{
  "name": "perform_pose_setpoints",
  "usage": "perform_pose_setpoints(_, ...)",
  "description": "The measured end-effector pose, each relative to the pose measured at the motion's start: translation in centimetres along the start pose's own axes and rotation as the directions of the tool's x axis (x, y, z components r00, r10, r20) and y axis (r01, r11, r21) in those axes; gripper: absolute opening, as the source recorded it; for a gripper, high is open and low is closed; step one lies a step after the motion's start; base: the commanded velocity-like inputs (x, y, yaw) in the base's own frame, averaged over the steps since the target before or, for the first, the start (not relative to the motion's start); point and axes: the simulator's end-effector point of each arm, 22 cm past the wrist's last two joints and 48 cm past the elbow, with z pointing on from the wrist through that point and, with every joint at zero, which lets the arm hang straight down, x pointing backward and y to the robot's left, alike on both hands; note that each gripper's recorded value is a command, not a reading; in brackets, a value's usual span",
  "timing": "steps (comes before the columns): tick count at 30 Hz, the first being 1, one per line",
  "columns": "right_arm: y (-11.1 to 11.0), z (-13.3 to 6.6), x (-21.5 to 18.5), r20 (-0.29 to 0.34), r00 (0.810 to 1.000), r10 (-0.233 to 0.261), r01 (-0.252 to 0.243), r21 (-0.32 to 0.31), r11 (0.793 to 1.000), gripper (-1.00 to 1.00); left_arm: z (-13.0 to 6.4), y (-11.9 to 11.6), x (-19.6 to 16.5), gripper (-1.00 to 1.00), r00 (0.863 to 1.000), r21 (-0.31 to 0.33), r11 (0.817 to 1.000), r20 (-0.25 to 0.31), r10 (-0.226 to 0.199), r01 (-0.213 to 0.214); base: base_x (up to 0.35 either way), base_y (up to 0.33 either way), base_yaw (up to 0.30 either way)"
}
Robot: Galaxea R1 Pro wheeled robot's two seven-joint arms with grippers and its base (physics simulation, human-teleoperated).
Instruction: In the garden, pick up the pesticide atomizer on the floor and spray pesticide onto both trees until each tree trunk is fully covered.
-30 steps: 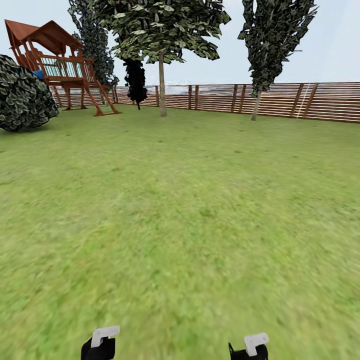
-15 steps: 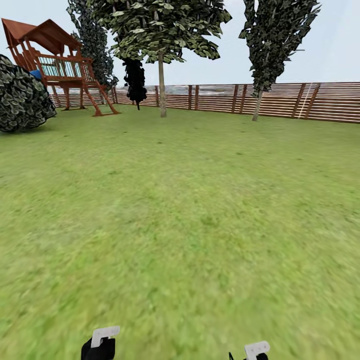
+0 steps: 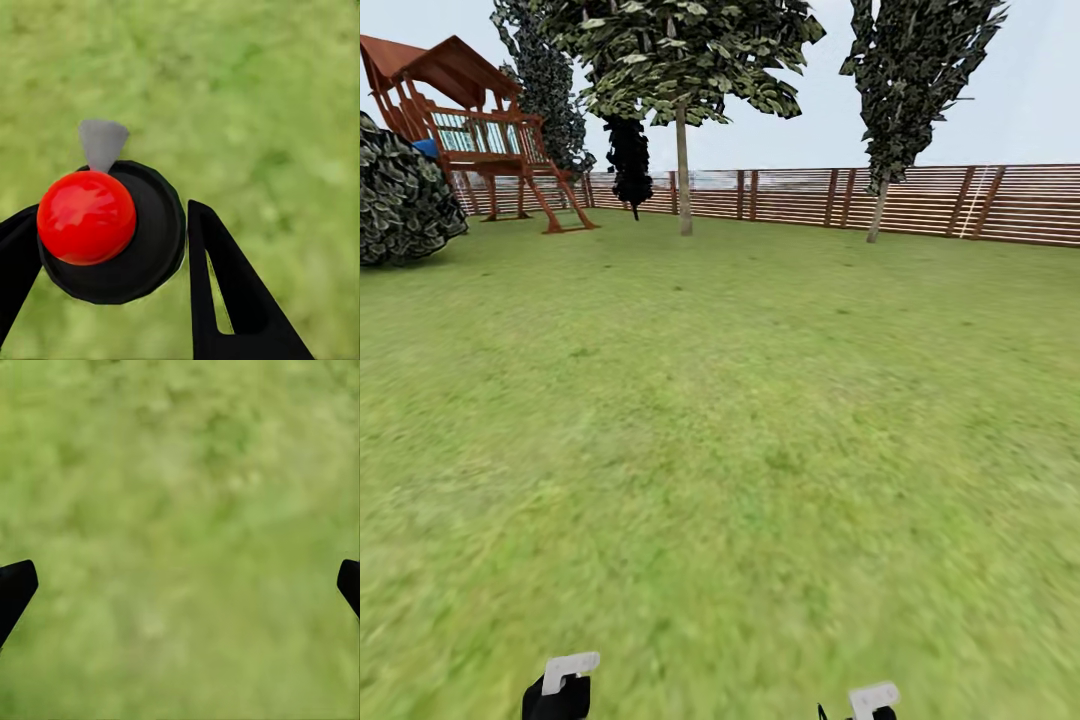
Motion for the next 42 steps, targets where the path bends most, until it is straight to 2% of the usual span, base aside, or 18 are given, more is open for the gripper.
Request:
perform_pose_setpoints(29, 0.0, 0.0, 0.1, -0.001, 1.000, 0.000, 0.000, 0.000, 1.000, 1.00, 0.0, 0.5, 0.0, -1.00, 1.000, -0.022, 1.000, 0.001, 0.005, -0.005, 0.338, 0.000, 0.000)
perform_pose_setpoints(32, 0.0, 0.0, 0.1, -0.001, 1.000, 0.000, 0.000, 0.000, 1.000, 1.00, -0.1, 1.1, 0.0, -1.00, 1.000, -0.050, 0.999, 0.000, 0.002, -0.002, 0.338, 0.000, 0.000)
perform_pose_setpoints(42, 0.0, 0.0, 0.1, -0.001, 1.000, 0.000, 0.000, 0.000, 1.000, 1.00, -0.1, 1.2, 0.0, -1.00, 1.000, -0.055, 0.998, 0.000, 0.002, -0.002, 0.338, 0.000, 0.000)
